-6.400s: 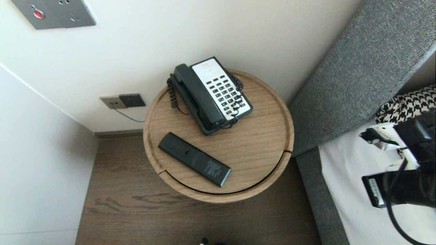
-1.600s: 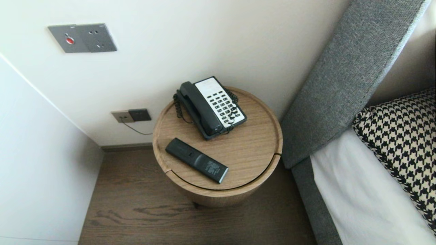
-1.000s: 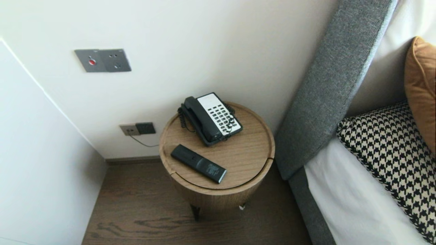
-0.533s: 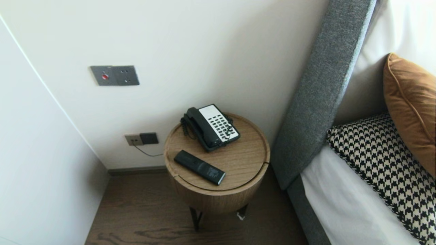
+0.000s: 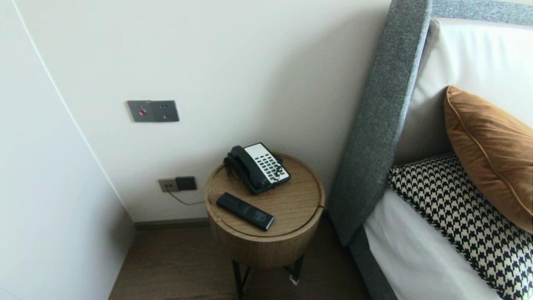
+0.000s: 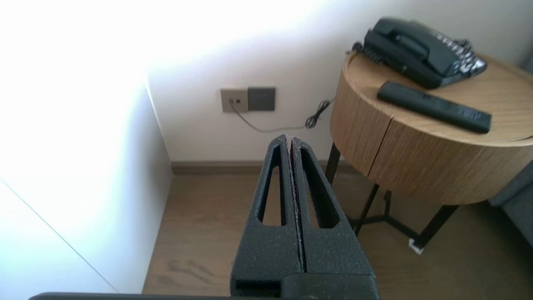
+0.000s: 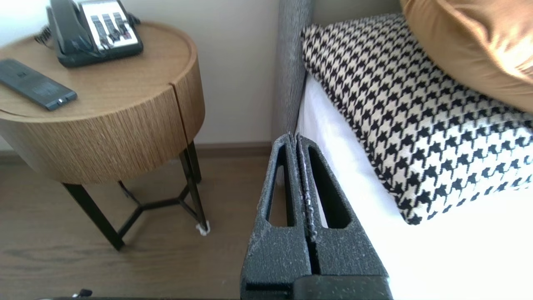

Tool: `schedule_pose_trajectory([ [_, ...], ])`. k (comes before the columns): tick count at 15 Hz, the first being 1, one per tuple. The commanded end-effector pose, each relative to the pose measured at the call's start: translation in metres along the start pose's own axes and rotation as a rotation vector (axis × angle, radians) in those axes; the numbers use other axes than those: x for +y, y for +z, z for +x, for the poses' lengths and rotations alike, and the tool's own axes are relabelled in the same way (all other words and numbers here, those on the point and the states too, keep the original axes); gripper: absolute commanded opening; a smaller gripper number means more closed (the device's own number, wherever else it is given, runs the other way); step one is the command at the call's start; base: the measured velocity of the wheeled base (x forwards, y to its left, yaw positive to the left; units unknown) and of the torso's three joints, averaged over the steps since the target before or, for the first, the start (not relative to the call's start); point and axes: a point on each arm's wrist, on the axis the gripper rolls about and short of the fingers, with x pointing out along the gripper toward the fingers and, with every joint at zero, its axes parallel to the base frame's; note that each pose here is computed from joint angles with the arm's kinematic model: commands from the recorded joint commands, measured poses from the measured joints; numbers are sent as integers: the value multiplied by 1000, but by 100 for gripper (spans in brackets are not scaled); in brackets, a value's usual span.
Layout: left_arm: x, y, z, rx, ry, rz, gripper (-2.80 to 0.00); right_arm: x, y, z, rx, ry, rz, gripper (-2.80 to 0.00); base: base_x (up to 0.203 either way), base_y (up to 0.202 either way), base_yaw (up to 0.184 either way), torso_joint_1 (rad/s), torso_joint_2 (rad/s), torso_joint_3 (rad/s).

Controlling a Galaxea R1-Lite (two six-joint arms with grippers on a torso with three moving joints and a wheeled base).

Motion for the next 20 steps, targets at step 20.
schedule_pose_trajectory([
  [20,0,0,0,-2,-1,1,-280,0,0,0,-5,1,0,-280,0,0,0,0,1,91],
])
